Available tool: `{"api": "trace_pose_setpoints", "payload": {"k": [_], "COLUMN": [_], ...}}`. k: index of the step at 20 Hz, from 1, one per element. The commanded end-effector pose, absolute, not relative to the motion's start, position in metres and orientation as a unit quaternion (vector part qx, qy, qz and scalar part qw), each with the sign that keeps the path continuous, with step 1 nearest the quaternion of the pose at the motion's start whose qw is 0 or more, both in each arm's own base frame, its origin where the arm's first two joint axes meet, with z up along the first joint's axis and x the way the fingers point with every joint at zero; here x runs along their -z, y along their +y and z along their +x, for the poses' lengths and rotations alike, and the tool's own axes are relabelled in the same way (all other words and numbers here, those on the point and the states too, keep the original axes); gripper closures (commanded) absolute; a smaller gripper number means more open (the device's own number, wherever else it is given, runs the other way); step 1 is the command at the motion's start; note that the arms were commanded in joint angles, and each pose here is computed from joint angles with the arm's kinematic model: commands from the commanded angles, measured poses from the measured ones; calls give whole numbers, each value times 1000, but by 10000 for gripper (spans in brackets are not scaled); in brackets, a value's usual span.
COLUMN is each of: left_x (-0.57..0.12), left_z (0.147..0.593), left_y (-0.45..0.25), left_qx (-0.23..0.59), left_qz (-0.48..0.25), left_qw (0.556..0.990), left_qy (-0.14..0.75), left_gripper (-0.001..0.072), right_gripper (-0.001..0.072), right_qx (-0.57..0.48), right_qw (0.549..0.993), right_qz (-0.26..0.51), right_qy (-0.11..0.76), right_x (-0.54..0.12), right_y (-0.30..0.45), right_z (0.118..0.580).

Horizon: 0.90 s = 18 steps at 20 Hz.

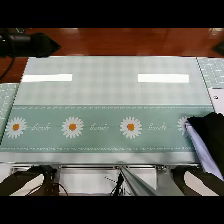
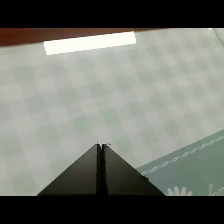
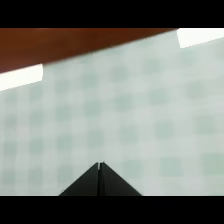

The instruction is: Fold the shirts.

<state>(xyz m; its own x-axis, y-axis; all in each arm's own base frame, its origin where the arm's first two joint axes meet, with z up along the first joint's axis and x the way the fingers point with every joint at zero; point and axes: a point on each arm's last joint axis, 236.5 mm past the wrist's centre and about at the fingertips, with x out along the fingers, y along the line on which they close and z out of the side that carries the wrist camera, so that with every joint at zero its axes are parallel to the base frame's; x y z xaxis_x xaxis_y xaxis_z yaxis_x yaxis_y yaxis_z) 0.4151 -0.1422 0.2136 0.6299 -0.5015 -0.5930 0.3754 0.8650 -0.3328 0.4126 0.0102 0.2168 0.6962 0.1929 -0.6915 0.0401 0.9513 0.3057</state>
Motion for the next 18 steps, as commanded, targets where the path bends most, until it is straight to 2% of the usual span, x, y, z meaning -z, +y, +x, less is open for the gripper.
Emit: {"api": "trace_pose_setpoints", "payload": {"k": [1,3,5,8,18], "left_x": [-134,-79,-51,-52,-52], "left_z": [415,403,399,406,406], "left_y": [-120,-112,-103,-93,-93], "left_qx": [170,154,142,130,129], "left_qz": [-45,-47,-54,-61,-62], "left_qw": [870,845,832,838,838], "left_qy": [461,510,534,527,527], "left_gripper": [680,681,681,681,681], "right_gripper": [690,690,690,690,690], "right_qx": [-51,-10,-1,3,4], "right_qw": [858,811,790,801,797], "right_qz": [12,-8,-12,-16,-16], "right_qy": [511,585,613,599,603], "right_x": [-113,-55,-27,-29,-28], "right_y": [58,45,41,39,39], "right_z": [426,415,411,420,417]}}
